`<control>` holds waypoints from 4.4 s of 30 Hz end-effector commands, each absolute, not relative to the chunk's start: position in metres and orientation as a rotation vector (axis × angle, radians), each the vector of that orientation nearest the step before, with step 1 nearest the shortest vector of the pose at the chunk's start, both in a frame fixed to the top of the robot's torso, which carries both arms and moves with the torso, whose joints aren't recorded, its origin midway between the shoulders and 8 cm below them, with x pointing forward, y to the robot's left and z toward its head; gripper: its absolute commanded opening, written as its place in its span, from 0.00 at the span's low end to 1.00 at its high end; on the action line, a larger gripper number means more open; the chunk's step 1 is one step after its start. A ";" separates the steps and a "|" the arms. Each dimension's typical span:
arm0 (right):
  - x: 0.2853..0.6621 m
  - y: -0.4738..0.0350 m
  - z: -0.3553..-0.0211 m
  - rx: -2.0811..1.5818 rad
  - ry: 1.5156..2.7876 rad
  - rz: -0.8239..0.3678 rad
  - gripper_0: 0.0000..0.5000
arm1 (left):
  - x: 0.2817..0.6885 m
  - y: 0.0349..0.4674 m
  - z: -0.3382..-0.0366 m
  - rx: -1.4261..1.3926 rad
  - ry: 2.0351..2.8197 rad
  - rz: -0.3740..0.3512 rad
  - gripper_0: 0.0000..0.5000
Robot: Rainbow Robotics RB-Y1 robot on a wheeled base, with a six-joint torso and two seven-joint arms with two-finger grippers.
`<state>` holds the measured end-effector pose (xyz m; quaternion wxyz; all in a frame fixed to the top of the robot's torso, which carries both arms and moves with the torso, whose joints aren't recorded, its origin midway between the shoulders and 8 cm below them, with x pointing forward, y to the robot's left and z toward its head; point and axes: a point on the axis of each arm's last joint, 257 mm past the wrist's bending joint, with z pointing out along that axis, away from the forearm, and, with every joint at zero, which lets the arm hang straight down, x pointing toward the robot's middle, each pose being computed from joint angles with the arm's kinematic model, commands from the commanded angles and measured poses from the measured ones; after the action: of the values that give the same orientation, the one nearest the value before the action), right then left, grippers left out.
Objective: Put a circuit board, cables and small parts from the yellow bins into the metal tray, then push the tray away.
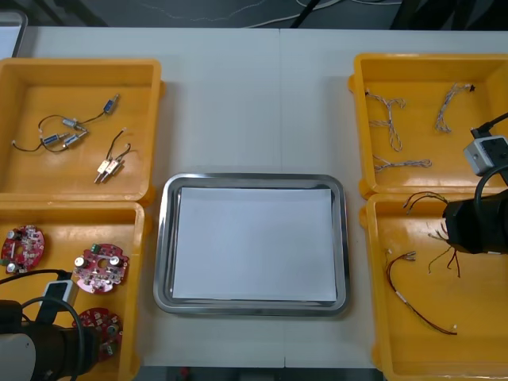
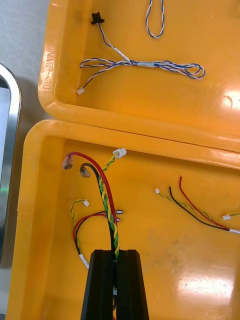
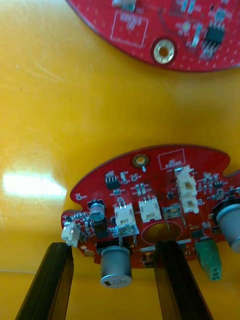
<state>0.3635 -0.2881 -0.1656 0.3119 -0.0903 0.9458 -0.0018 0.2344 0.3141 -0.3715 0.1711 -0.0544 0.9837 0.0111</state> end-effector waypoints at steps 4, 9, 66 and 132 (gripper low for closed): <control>0.368 -0.284 -0.159 -0.226 2.482 -0.004 0.00 | 0.243 0.303 -0.367 -0.081 2.773 0.017 0.89; 0.368 -0.284 -0.159 -0.226 2.482 -0.004 0.00 | 0.241 0.304 -0.368 -0.084 2.779 0.021 0.89; 0.368 -0.284 -0.159 -0.226 2.482 -0.004 0.00 | 0.267 0.345 -0.318 -0.112 2.731 0.102 0.00; 0.368 -0.284 -0.159 -0.226 2.482 -0.004 0.00 | 0.252 0.400 -0.281 -0.104 2.772 0.202 0.85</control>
<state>0.3637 -0.2887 -0.1664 0.3106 -0.0892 0.9464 -0.0016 0.2545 0.3909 -0.3072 0.1666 -0.0662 0.9828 0.0452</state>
